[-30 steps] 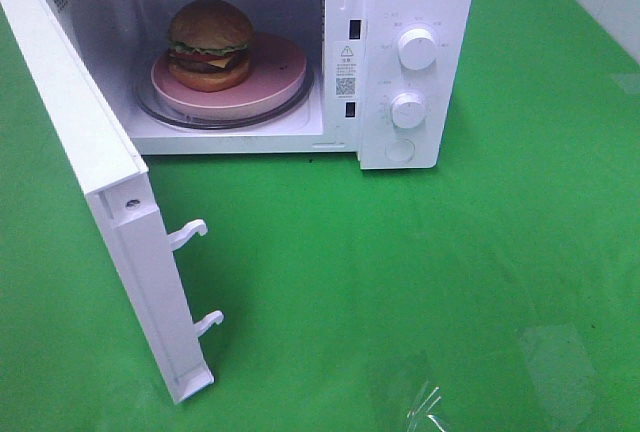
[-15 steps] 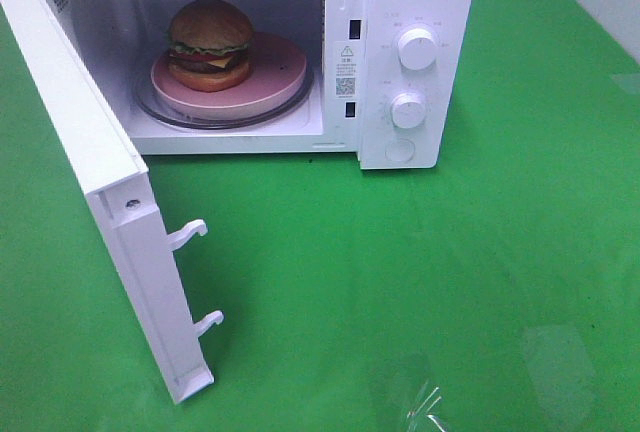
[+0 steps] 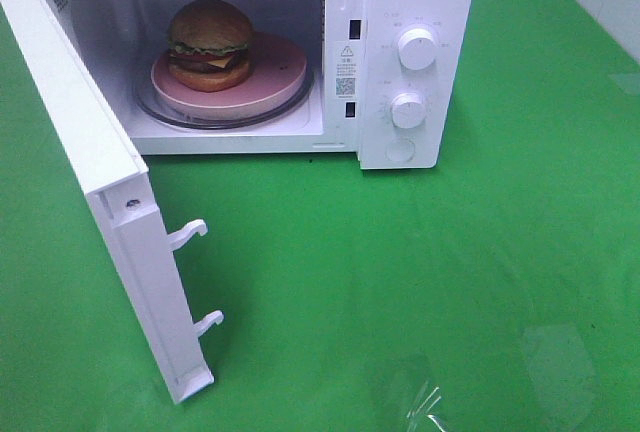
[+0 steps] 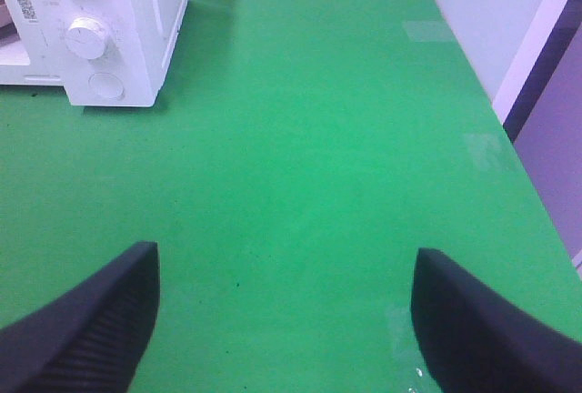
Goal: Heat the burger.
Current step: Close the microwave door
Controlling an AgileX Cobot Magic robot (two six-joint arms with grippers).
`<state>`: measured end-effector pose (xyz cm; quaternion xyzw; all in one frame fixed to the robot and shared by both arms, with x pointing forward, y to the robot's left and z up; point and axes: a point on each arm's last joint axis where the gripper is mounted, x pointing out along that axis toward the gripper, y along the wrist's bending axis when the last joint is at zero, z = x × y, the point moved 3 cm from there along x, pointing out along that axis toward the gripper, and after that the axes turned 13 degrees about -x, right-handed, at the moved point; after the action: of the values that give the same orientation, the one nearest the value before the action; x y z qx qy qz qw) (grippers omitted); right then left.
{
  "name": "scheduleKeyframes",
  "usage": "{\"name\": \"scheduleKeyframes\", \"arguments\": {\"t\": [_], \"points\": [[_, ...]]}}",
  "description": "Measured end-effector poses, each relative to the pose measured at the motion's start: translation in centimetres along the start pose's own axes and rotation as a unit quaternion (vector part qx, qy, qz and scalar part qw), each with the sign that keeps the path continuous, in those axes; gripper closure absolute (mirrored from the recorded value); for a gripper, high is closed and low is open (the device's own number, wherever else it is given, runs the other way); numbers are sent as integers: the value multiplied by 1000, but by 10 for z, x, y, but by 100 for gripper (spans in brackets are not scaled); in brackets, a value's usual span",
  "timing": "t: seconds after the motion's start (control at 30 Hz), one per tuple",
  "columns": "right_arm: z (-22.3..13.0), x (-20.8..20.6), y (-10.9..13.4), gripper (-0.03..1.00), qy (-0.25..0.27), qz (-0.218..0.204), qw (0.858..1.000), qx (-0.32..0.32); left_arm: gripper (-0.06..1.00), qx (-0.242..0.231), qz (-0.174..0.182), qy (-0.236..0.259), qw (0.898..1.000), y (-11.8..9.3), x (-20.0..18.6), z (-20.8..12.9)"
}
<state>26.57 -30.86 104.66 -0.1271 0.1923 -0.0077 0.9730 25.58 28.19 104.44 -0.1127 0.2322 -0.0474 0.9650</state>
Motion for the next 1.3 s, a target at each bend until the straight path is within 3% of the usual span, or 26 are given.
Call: {"name": "scheduleKeyframes", "arguments": {"t": [1.3], "points": [[0, 0, 0, 20, 0, 0, 1000, 0, -3, 0, 0, 0, 1000, 0, 0, 0]]}}
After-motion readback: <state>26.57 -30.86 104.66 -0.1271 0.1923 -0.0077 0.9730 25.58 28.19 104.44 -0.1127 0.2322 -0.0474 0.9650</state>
